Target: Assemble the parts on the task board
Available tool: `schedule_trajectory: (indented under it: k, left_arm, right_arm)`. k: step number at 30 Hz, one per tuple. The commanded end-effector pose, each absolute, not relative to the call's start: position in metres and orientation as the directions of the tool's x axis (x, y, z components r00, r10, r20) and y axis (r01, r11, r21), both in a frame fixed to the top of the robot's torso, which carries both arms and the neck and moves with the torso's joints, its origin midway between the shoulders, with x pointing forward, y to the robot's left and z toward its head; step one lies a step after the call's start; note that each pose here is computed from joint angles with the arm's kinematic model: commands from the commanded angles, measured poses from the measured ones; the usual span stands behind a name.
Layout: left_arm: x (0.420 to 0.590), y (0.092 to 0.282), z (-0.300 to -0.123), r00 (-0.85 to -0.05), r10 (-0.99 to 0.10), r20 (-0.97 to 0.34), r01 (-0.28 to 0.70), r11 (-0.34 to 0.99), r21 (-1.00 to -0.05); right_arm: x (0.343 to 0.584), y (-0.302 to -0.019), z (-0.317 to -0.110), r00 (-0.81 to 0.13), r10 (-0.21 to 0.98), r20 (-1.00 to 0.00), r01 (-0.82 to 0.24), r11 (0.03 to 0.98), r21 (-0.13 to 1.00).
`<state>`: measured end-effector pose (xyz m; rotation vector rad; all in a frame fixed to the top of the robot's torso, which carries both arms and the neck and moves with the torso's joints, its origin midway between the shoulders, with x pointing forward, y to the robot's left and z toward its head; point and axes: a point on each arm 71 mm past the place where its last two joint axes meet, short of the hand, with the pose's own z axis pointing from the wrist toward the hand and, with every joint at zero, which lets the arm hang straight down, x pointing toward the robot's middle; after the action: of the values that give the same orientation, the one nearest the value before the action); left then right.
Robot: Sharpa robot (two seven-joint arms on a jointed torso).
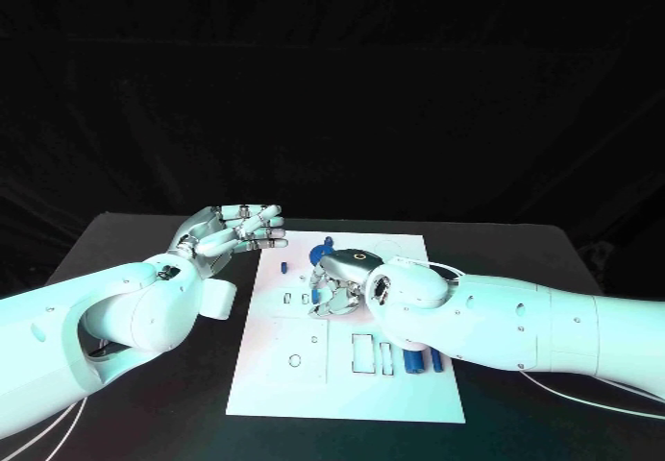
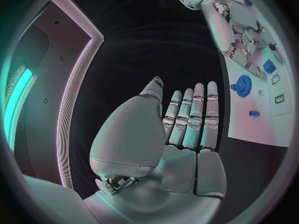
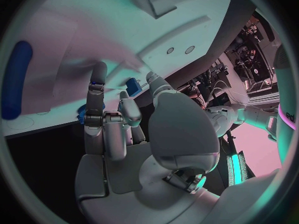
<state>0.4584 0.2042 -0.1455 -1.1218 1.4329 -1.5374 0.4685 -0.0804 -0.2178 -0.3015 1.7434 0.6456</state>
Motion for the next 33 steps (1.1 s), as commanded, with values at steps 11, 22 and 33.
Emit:
schedule_trajectory:
  k: [11, 22, 33]
  left_arm:
    - [0.468, 0.202, -0.157, -0.454, -0.888, -0.071, -0.062, 0.111, -0.992]
    - [0.492, 0.191, -0.185, -0.629, -0.624, -0.464, -0.057, 0.632, -0.773]
    - [0.511, 0.167, -0.186, -0.669, -0.361, -0.649, -0.027, 0.885, -0.464]
  right_arm:
    - [0.461, -0.105, -0.177, -0.161, 0.470, -0.868, -0.581, 0.665, 0.468]
    - [0.487, -0.180, -0.137, -0.327, 0.784, -0.527, -0.317, 0.434, 0.843]
    - [0.487, -0.231, -0.129, -0.289, 0.856, -0.429, -0.227, 0.374, 0.899]
